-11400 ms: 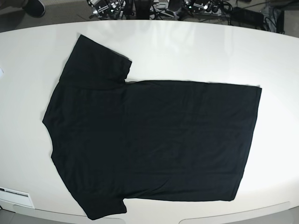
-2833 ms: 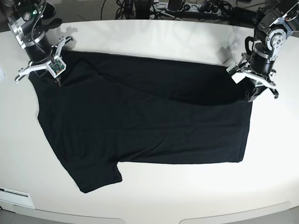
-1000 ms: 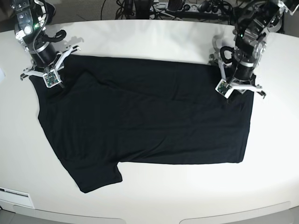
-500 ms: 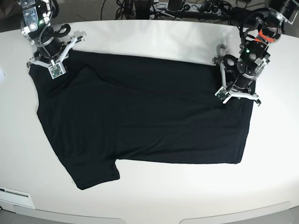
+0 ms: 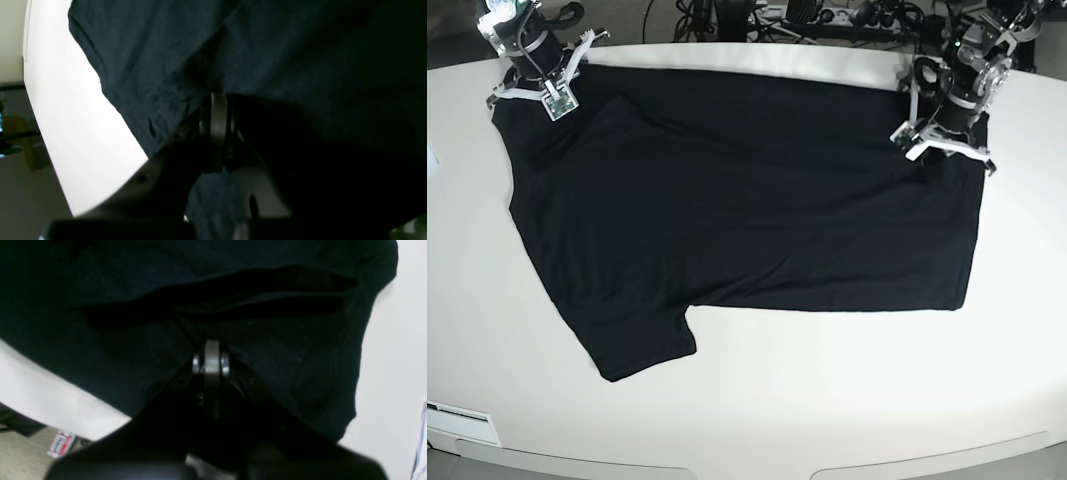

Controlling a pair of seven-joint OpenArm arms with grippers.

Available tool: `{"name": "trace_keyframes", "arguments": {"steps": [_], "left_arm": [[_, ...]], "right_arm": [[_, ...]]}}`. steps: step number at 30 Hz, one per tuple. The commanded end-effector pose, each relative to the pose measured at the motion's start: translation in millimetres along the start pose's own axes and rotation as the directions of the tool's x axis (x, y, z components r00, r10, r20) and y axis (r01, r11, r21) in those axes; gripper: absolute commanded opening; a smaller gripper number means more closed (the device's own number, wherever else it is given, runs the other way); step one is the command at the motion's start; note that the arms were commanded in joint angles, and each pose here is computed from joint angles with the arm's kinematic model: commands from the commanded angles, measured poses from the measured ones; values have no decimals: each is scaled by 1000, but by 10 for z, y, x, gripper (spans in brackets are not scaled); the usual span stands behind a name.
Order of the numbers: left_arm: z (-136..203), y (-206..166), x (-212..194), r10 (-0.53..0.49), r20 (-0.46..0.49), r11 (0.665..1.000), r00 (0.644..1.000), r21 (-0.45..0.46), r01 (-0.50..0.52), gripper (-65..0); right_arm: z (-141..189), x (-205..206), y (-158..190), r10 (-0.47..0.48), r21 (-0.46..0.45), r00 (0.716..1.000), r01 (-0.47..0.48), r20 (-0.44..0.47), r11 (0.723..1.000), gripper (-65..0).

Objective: Fold the T-shirt properly
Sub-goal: 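Release the shirt and raise both grippers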

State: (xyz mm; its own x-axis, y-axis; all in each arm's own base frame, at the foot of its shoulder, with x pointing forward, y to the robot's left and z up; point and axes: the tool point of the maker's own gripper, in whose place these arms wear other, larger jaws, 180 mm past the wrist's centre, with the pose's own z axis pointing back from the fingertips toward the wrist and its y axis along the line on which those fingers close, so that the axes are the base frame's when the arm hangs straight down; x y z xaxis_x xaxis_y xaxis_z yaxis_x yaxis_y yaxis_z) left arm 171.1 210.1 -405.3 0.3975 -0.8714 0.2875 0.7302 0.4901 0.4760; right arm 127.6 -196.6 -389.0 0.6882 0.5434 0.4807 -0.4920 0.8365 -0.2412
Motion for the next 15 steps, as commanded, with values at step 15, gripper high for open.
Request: {"name": "trace_keyframes", "arguments": {"steps": [15], "left_arm": [[389,-550,101,-26,-20,979,999,-204,21,-650]], "right_arm": [[71,-238,-221,58,-51,992,-64,-116,997,-650]]}}
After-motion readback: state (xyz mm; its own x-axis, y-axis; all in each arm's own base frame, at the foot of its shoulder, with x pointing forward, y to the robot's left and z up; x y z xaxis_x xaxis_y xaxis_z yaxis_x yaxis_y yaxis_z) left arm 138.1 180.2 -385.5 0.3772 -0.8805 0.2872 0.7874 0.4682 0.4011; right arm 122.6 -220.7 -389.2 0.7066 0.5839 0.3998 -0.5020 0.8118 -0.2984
